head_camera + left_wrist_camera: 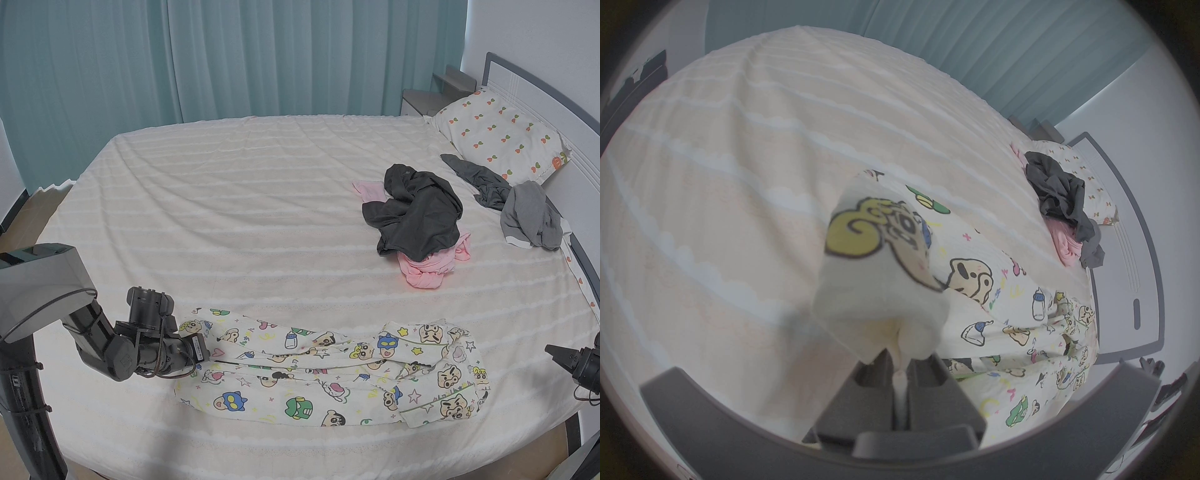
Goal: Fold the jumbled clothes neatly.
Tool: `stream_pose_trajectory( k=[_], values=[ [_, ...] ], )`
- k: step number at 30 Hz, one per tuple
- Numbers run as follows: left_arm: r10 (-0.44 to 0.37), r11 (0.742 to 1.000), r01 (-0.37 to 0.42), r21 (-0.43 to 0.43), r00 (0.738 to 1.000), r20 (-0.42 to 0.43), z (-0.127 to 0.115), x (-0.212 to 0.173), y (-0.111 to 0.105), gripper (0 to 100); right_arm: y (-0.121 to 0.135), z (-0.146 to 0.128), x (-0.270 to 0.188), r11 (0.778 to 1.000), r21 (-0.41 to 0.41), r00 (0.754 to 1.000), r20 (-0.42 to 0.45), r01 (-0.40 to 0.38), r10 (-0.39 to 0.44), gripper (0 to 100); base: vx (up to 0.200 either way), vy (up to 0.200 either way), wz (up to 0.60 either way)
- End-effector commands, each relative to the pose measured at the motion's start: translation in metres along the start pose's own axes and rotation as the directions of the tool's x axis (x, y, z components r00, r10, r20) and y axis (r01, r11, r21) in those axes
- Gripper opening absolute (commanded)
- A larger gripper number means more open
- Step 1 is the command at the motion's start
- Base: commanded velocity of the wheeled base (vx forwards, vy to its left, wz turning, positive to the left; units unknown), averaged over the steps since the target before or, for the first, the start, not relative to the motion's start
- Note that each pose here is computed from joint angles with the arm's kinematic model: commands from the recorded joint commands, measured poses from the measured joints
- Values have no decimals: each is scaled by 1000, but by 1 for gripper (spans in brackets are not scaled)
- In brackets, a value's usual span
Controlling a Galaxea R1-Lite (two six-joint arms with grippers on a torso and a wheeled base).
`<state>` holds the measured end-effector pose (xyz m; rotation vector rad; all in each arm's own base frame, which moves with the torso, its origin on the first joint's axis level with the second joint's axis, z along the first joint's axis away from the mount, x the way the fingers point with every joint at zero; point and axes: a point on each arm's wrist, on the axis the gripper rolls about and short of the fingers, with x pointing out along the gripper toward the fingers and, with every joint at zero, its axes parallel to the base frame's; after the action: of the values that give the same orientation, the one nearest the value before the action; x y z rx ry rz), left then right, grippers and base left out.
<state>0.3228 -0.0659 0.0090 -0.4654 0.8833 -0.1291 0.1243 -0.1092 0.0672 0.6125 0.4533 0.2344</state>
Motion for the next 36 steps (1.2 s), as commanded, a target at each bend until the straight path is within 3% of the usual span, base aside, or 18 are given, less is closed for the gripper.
stream_pose_trajectory(
  k=[1,14,20,23,28,32,36],
  values=[
    [8,1000,-7,-10,999,31,9,-15,2,0,-4,-4,1,1000,10,1000,-13,1,-1,100,0,0,0],
    [41,995,-33,-91,996,83,32,-55,38,0,-4,-4,0,1000,9,1000,-6,-12,12,100,0,0,0],
    [85,988,-67,-136,989,124,47,-84,69,0,-4,-5,0,1000,11,1000,-6,-15,15,100,0,0,0],
    [138,981,-111,-162,975,172,56,-99,95,0,-4,-4,0,1000,9,1000,-5,-16,16,100,0,0,0],
    [198,967,-155,-204,957,211,69,-119,118,0,-5,-4,-1,1000,10,1000,-3,-16,16,100,0,0,0],
    [214,962,-164,-219,950,229,80,-137,116,0,-5,-4,-1,1000,10,1000,-1,-13,13,100,0,0,0],
    [182,972,-143,-186,960,211,79,-148,90,0,-5,-4,-1,1000,10,1000,-1,-13,13,100,0,0,0]
  ],
)
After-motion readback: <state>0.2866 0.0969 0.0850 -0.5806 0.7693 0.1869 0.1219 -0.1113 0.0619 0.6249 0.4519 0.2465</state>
